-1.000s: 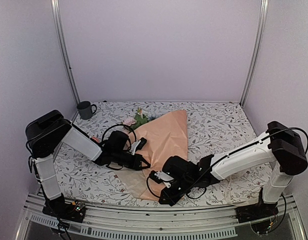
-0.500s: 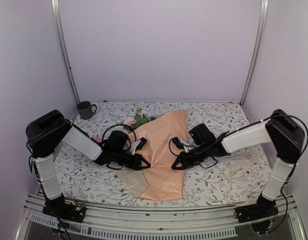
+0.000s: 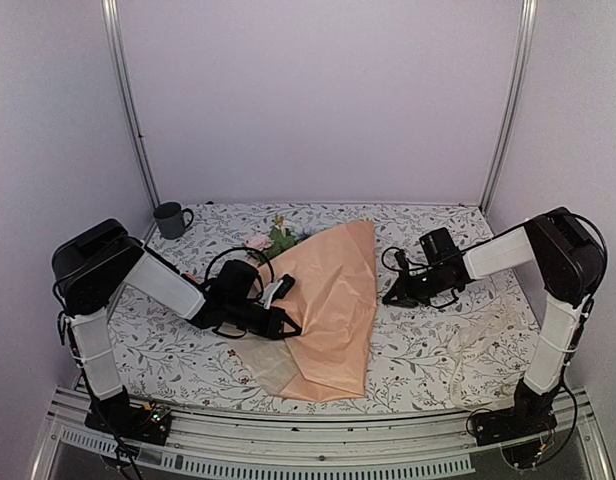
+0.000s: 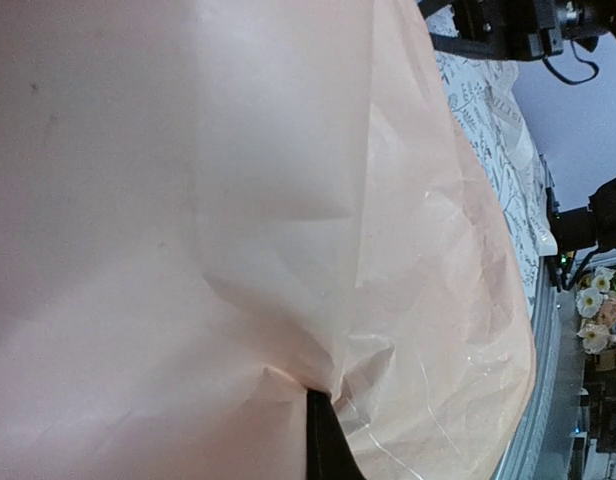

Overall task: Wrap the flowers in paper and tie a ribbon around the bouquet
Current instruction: Press the fold line on the 2/3-folded wrapping paper.

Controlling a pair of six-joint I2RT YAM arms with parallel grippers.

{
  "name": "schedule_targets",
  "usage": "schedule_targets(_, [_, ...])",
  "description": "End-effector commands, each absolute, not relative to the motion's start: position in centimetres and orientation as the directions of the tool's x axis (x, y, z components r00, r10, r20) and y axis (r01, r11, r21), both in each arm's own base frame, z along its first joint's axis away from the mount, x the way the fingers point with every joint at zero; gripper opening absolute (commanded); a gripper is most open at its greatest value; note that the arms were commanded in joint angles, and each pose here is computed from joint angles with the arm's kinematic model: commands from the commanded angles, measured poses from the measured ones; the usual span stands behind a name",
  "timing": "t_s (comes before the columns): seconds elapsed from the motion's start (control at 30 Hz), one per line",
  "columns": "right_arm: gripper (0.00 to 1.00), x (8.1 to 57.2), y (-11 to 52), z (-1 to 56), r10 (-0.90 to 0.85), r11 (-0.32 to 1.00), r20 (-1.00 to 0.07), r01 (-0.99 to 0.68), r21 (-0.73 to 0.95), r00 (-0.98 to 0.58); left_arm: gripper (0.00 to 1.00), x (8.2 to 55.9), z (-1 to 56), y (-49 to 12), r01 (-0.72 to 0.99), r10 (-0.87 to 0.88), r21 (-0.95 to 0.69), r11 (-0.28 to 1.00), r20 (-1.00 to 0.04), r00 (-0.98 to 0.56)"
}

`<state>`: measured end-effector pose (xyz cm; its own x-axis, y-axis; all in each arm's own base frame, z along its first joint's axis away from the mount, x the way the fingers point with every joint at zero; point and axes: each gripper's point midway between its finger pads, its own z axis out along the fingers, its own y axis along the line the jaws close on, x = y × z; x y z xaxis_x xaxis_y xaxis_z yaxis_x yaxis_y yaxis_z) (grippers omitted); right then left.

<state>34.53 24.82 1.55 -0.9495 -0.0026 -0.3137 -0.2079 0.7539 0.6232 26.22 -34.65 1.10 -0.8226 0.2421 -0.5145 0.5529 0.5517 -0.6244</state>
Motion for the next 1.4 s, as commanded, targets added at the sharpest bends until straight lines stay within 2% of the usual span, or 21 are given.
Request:
schedule_targets(0.0, [0.04,35.0,25.6,3.8,-0.065,0.792,-0.398,-0.290,0.537,-0.915,0.00,25.8,-1.3,-33.0,0.512,0.265,-0.605,0.610,-0.454,-0.851])
schedule_targets(0.1, [0.05,31.8,28.1,5.8,-0.173,0.762,-0.460,-0.414,0.497,-0.871,0.00,25.6,-1.4,-33.0,0.512,0.266,-0.605,0.610,-0.452,-0.851])
schedule_targets(0.2, [0.05,26.9,31.9,7.4,-0.256,0.659,-0.509,-0.534,0.529,-0.822,0.00,25.6,-1.4,-32.9,0.510,0.266,-0.605,0.611,-0.451,-0.852])
schedule_targets(0.3, [0.05,22.6,33.6,6.2,-0.292,0.577,-0.439,-0.522,0.627,-0.850,0.00,25.6,-1.5,-33.0,0.510,0.266,-0.604,0.612,-0.450,-0.852])
schedule_targets(0.4, [0.04,20.3,32.8,2.8,-0.292,0.627,-0.337,-0.445,0.640,-0.895,0.00,25.5,-1.5,-32.9,0.508,0.266,-0.605,0.613,-0.448,-0.854])
schedule_targets(0.57, [0.00,18.9,29.1,-1.0,-0.247,0.764,-0.218,-0.328,0.556,-0.944,0.00,25.5,-1.7,-32.9,0.507,0.270,-0.603,0.615,-0.443,-0.855])
schedule_targets(0.67, [0.00,19.6,25.9,-1.2,-0.196,0.849,-0.225,-0.280,0.448,-0.954,0.00,25.5,-1.7,-32.8,0.509,0.271,-0.598,0.619,-0.445,-0.854])
schedule_targets(0.83, [0.01,19.5,22.7,0.2,-0.145,0.884,-0.224,-0.227,0.408,-0.964,0.00,25.4,-1.7,-32.8,0.512,0.275,-0.598,0.617,-0.446,-0.852])
schedule_targets(0.97, [0.01,18.1,26.5,2.8,-0.275,0.837,-0.298,-0.380,0.393,-0.914,0.00,25.5,-1.7,-32.8,0.513,0.274,-0.598,0.616,-0.447,-0.851])
schedule_targets(1.13, [0.01,15.4,34.6,7.5,-0.407,0.616,-0.439,-0.595,0.516,-0.801,0.00,25.5,-1.8,-32.8,0.510,0.274,-0.599,0.617,-0.444,-0.853])
schedule_targets(1.23, [0.01,14.8,35.7,6.6,-0.416,0.592,-0.414,-0.587,0.553,-0.810,0.00,25.4,-1.8,-32.8,0.508,0.275,-0.601,0.617,-0.441,-0.855])
schedule_targets(1.37, [0.00,13.5,34.1,2.2,-0.440,0.660,-0.286,-0.523,0.540,-0.851,0.00,25.4,-1.7,-32.8,0.508,0.274,-0.600,0.618,-0.442,-0.854])
